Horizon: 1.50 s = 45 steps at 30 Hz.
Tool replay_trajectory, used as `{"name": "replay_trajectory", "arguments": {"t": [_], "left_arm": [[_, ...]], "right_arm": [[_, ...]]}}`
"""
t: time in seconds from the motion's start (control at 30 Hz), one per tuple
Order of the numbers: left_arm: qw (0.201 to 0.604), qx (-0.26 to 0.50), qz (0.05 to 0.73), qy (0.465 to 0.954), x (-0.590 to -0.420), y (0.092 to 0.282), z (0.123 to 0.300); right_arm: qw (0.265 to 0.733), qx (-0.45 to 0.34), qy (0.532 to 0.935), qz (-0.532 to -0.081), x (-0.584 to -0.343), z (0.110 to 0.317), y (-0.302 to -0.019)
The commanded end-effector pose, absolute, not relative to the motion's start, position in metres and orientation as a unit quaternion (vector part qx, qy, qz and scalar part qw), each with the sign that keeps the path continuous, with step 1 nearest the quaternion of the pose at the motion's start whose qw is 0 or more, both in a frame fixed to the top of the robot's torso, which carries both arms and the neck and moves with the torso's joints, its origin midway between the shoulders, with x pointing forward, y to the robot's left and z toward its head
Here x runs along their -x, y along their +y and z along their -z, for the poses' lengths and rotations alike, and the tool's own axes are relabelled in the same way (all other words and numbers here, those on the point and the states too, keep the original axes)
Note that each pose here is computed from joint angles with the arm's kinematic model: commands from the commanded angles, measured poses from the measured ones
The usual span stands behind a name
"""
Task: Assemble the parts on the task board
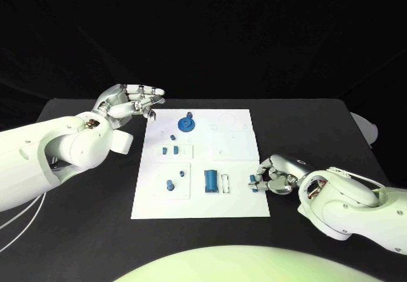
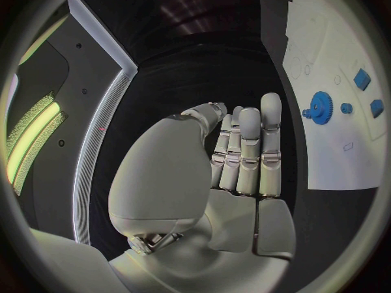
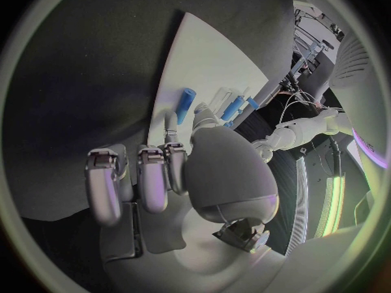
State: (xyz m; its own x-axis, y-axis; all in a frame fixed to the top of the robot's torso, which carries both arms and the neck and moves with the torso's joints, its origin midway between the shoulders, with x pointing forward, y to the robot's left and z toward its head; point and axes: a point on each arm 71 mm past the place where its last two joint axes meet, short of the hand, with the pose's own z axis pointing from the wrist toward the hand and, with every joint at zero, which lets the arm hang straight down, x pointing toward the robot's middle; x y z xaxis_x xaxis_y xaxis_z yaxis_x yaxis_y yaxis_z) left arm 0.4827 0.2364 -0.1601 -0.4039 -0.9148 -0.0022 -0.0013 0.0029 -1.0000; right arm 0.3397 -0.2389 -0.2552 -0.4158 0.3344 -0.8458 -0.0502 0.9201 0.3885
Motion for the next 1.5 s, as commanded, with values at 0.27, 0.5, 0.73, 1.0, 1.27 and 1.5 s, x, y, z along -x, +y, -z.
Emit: {"name": "replay_trajectory", "arguments": {"t": [0.27, 0.5, 0.73, 1.0, 1.27, 1.5], "left_arm": [[0.378, 0.384, 0.598, 0.593, -0.482, 0.235, 0.159], [0.378, 0.384, 0.598, 0.594, -0.482, 0.235, 0.160], [0.378, 0.384, 0.597, 0.594, -0.481, 0.236, 0.160], [0.378, 0.384, 0.597, 0.594, -0.481, 0.236, 0.159], [0.378, 0.385, 0.597, 0.594, -0.481, 0.237, 0.159], [0.377, 0.384, 0.597, 0.594, -0.481, 0.236, 0.160]], "right_arm": [[0.539, -0.051, 0.826, -0.157, -0.341, 0.262, -0.233], [0.541, -0.021, 0.828, -0.148, -0.340, 0.268, -0.226], [0.542, 0.000, 0.829, -0.138, -0.340, 0.270, -0.222], [0.551, -0.007, 0.823, -0.140, -0.339, 0.267, -0.220], [0.560, -0.041, 0.810, -0.171, -0.336, 0.256, -0.214], [0.557, -0.082, 0.800, -0.207, -0.339, 0.242, -0.203]]}}
